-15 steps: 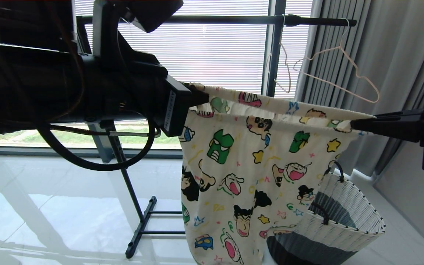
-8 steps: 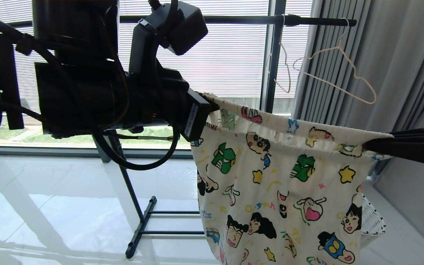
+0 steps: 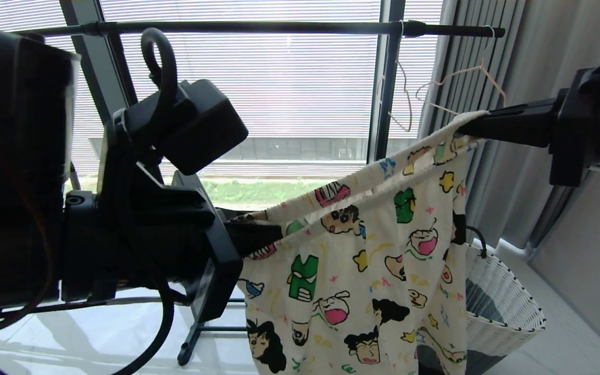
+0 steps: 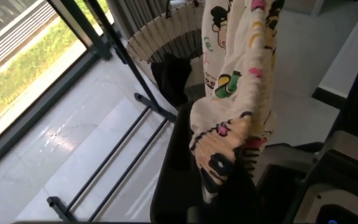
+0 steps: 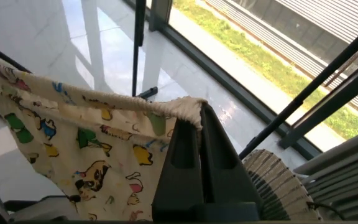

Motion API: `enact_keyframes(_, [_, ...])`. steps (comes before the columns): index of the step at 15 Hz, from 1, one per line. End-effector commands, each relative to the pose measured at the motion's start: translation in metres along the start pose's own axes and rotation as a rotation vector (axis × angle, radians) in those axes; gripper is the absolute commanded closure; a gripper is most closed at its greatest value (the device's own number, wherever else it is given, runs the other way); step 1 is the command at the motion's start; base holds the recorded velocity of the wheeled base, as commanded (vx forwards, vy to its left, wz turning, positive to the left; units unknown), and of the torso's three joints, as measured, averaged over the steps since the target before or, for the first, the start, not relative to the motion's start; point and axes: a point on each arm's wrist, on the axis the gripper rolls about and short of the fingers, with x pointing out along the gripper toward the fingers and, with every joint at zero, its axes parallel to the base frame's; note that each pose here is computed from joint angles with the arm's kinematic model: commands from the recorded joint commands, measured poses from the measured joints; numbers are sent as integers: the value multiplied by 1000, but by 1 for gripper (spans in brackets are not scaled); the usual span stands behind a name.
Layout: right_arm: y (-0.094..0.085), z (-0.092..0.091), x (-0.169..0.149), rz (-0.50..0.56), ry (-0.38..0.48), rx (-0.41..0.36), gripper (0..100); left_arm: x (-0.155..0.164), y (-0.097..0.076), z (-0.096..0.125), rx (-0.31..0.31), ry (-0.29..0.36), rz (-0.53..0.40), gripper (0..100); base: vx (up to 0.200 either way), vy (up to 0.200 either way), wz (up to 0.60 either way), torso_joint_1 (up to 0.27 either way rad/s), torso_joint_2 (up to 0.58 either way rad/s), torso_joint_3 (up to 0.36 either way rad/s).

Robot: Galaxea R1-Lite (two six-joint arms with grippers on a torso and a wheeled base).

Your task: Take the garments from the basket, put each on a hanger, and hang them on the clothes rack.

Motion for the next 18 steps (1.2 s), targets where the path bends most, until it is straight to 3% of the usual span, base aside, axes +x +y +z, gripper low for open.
enact_keyframes(1, [-2,0,22,8,28,2,100,-15,-19,-2,-10,-23,-23,100,0,0,0,0,0,0])
enact_keyframes(7, [-1,-1,20,8,33,1,100,-13,-21,0,2,-18,-1,100,0,0,0,0,0,0])
enact_keyframes(8, [-1,-1,15,5,29,0,100,-12,-15,2,0,-21,26,100,0,0,0,0,0,0])
enact_keyframes(9, [0,-2,3,3,35,2,100,-10,6,9,-5,-29,105,100,0,0,0,0,0,0])
enact_keyframes(11, [4,-11,-20,10,77,6,100,-3,25,24,-10,-53,163,100,0,0,0,0,0,0])
enact_keyframes(13, [7,-21,-34,13,97,9,100,2,28,33,-5,-71,157,100,0,0,0,0,0,0])
enact_keyframes(18, [8,-24,-38,13,100,6,100,7,24,32,2,-69,115,100,0,0,0,0,0,0])
